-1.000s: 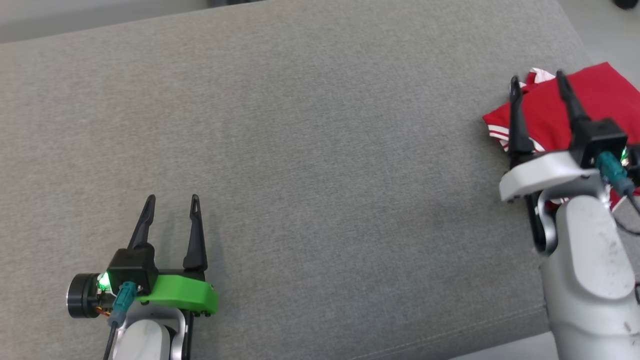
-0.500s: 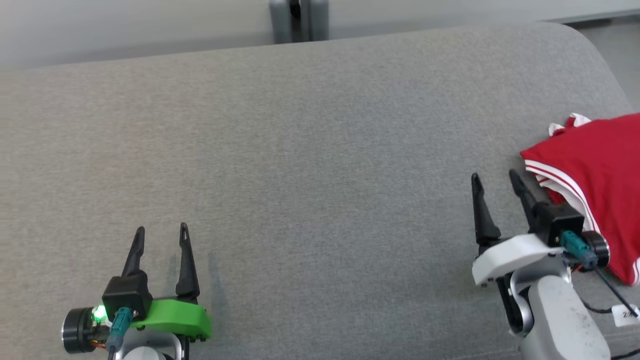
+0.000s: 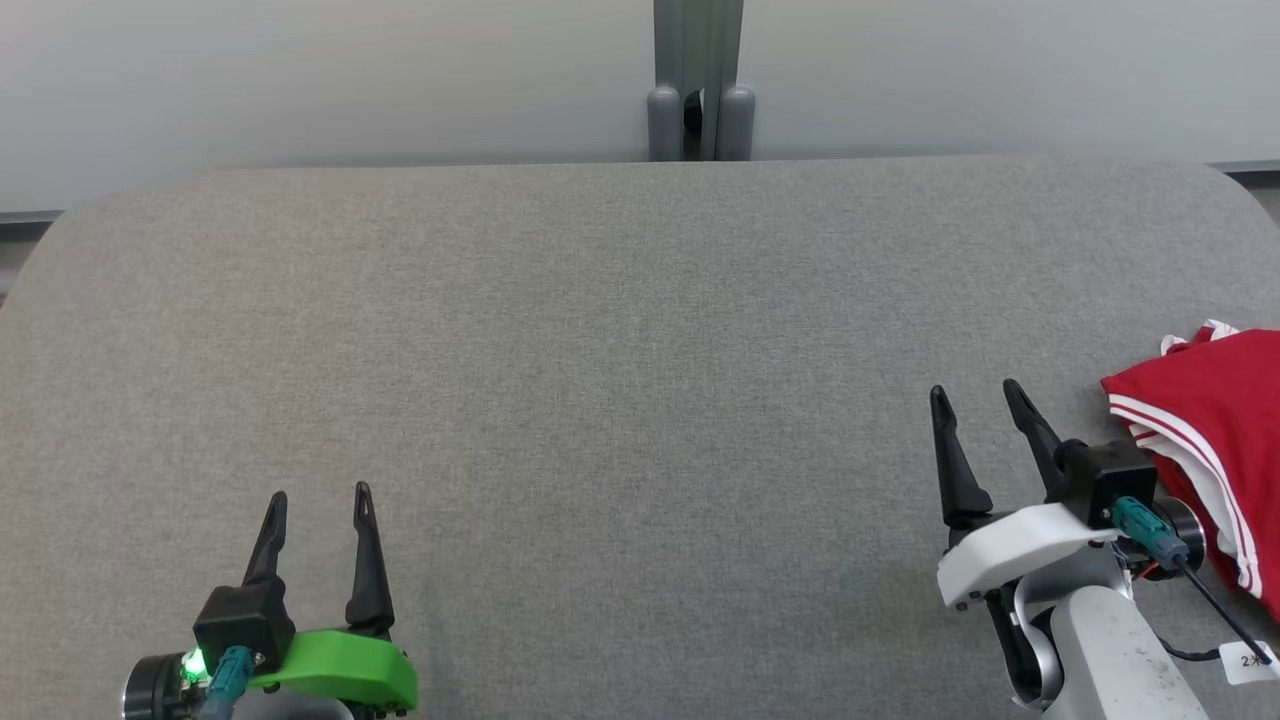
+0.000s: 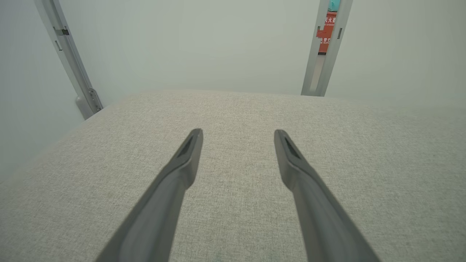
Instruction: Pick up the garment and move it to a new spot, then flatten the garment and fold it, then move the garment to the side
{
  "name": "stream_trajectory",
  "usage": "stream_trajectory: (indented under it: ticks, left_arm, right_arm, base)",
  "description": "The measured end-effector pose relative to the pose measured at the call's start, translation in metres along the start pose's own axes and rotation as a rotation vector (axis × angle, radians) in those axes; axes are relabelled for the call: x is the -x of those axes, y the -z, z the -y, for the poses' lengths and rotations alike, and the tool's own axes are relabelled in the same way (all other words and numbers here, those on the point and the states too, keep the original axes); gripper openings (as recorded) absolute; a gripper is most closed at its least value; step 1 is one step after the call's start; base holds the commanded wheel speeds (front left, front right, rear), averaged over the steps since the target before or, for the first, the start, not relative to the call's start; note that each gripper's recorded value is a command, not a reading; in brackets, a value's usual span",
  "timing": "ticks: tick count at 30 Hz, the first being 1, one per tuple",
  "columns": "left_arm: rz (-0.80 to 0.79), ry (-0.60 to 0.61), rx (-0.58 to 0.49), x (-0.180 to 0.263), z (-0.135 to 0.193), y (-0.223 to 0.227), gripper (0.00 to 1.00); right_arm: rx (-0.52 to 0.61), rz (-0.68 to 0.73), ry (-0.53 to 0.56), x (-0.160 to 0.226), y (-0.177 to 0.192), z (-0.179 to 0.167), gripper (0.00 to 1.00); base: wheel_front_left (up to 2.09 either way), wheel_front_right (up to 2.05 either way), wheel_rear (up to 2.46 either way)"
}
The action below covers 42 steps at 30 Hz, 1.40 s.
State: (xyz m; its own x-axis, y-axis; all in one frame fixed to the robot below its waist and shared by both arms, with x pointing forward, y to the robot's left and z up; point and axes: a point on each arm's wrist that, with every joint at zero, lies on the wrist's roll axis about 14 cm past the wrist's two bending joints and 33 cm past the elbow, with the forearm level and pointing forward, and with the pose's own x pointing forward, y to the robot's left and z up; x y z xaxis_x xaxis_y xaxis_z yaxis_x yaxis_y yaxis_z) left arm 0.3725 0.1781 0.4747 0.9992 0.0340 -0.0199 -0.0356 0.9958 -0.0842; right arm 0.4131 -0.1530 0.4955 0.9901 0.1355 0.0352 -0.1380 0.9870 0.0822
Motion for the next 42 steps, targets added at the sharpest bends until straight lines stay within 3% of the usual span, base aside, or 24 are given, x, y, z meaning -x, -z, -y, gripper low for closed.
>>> stream_trajectory:
  ticks: [13,14,19,42]
  left_arm:
    - [0.02,-0.015,0.061,0.009,-0.01,-0.006,1.0]
    - [0.017,-0.014,0.062,0.01,-0.01,-0.005,0.0]
    - [-0.043,-0.024,0.078,0.015,-0.01,0.012,0.0]
    - [-0.098,-0.097,0.486,0.013,-0.022,0.017,0.0]
  right_arm:
    - [0.013,0.016,-0.048,0.003,-0.006,-0.017,1.0]
    - [0.012,0.01,-0.048,0.004,-0.004,-0.017,0.0]
    - [-0.02,-0.063,-0.029,0.015,0.019,-0.014,0.0]
    - [-0.436,-0.06,0.099,0.017,0.013,0.009,0.0]
  base:
    - [0.0,0.0,0.0]
    - [0.0,0.0,0.0]
    - [0.0,0.0,0.0]
    - [0.0,0.0,0.0]
